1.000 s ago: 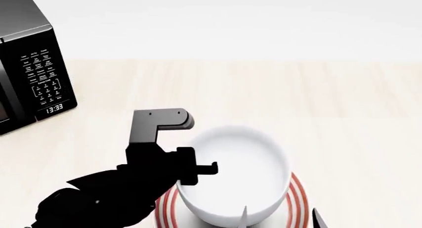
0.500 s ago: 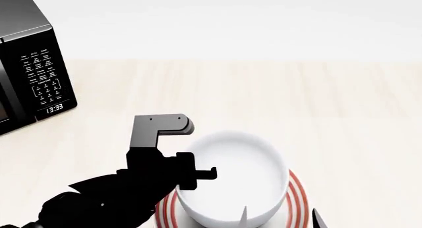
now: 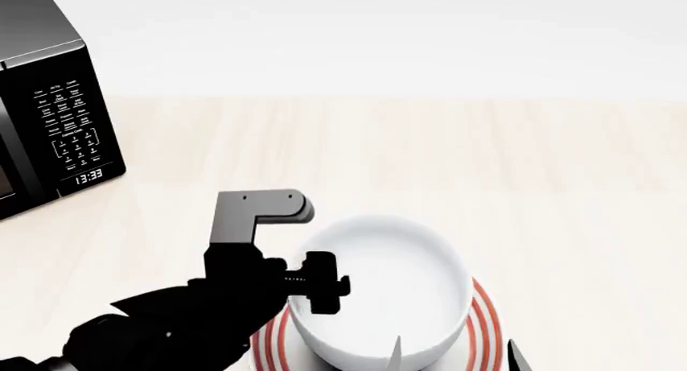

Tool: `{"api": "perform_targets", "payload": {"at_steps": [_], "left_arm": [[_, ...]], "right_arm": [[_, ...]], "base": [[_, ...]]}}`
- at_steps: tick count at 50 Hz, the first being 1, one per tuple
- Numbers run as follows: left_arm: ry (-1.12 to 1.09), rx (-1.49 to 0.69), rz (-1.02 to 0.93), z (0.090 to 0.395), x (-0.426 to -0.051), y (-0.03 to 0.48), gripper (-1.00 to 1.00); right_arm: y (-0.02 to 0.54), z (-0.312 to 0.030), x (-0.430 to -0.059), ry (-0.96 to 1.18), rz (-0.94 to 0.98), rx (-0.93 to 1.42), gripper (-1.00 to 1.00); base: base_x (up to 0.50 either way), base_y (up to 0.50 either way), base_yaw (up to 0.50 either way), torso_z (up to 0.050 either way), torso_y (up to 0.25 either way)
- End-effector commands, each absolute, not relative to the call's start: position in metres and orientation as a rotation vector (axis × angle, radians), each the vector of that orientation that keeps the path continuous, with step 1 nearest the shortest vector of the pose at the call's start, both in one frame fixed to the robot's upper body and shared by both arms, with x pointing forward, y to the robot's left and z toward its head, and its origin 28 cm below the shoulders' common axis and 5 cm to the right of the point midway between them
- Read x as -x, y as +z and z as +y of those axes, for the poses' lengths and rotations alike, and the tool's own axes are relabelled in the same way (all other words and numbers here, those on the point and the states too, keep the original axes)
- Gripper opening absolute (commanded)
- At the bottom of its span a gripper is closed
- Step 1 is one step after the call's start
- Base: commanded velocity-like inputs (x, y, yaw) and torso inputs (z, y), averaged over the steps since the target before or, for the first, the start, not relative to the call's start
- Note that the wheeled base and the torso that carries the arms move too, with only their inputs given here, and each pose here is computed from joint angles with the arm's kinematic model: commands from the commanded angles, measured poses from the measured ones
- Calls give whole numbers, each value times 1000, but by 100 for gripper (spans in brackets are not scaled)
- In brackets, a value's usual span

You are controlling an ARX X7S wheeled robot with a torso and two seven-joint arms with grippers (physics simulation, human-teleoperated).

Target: Pick up the white bowl and put it on the plate.

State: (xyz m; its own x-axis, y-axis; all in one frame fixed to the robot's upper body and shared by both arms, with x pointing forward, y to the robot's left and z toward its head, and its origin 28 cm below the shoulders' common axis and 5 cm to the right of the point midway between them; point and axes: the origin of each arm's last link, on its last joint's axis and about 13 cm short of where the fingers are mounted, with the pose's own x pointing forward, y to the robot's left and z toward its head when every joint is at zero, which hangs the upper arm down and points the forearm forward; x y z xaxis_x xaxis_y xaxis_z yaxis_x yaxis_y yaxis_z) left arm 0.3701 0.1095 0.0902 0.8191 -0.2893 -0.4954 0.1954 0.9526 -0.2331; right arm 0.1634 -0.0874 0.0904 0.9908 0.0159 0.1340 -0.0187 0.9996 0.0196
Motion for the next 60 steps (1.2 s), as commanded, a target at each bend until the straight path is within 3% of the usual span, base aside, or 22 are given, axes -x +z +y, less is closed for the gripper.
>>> {"api": "perform_targets", "payload": {"at_steps": [1, 10, 17, 60], "left_arm": [[-258, 168, 566, 111, -369, 87, 100], [-227, 132, 427, 111, -377, 100, 100], [-198, 37, 188, 119, -356, 121, 100], [-62, -56, -198, 170, -217, 119, 100]], "right_arm": [[90, -87, -163, 19, -134, -22, 100], [90, -87, -163, 18, -134, -23, 100], [92, -87, -163, 16, -141, -21, 100], [127, -84, -145, 19, -270, 2, 100]], "base": [[0, 0, 0, 0, 0], [0, 0, 0, 0, 0], [0, 0, 0, 0, 0], [0, 0, 0, 0, 0]]}}
